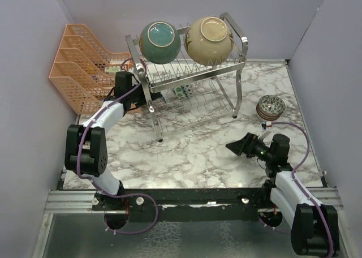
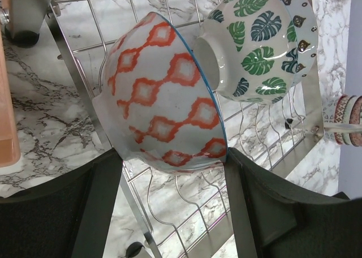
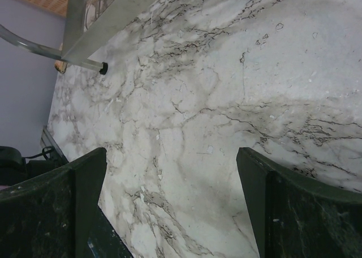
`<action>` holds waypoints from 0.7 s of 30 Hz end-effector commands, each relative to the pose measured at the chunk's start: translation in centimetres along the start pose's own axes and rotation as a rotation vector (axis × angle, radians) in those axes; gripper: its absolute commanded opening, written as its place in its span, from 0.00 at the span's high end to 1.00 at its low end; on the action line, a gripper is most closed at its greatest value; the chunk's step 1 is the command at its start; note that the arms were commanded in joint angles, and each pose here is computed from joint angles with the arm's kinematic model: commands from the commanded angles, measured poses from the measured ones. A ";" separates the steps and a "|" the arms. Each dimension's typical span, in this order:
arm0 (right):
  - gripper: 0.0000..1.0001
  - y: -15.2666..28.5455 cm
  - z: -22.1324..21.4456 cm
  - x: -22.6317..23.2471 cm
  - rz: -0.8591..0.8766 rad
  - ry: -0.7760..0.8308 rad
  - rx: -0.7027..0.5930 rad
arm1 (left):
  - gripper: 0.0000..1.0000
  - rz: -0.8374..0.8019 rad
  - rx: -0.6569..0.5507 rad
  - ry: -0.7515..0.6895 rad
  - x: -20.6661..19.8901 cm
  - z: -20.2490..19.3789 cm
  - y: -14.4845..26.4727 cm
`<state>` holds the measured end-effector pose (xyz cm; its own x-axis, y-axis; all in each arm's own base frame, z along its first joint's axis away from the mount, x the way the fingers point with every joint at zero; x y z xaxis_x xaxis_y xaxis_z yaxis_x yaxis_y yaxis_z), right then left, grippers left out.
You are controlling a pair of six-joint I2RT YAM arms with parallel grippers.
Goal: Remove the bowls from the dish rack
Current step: Pick up the bowl from the dish rack.
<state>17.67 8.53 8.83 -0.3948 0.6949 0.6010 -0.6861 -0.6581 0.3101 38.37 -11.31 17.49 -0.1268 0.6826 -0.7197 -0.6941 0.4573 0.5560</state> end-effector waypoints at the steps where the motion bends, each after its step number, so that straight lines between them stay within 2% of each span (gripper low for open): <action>1: 0.03 0.2 0.7 1.1 0.065 0.068 -0.027 | 0.47 -0.016 0.002 0.041 0.5 -0.2 0.2; 12: 0.03 -1.4 5.4 4.6 0.151 0.157 -0.051 | 0.47 -0.177 0.104 0.082 -0.9 -1.5 0.0; 21: 0.04 -8.0 6.7 10.0 0.223 0.167 0.020 | 0.47 -0.234 0.170 0.081 -0.8 -2.8 0.2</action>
<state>20.86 15.74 15.29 -0.6247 0.5601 0.5441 -0.5224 -0.8176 0.2420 36.79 -13.28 16.81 -0.0344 0.5633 -0.8255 -0.6099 0.6425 0.4638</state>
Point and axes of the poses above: each gripper's point midway between its finger pads, its own y axis back along the fingers, its own x axis along the line the jaws close on, z = x × y, the point moved 6 cm from there along y, back along the fingers, and after that the axes turned 11 degrees about y, right-handed, at the moved point
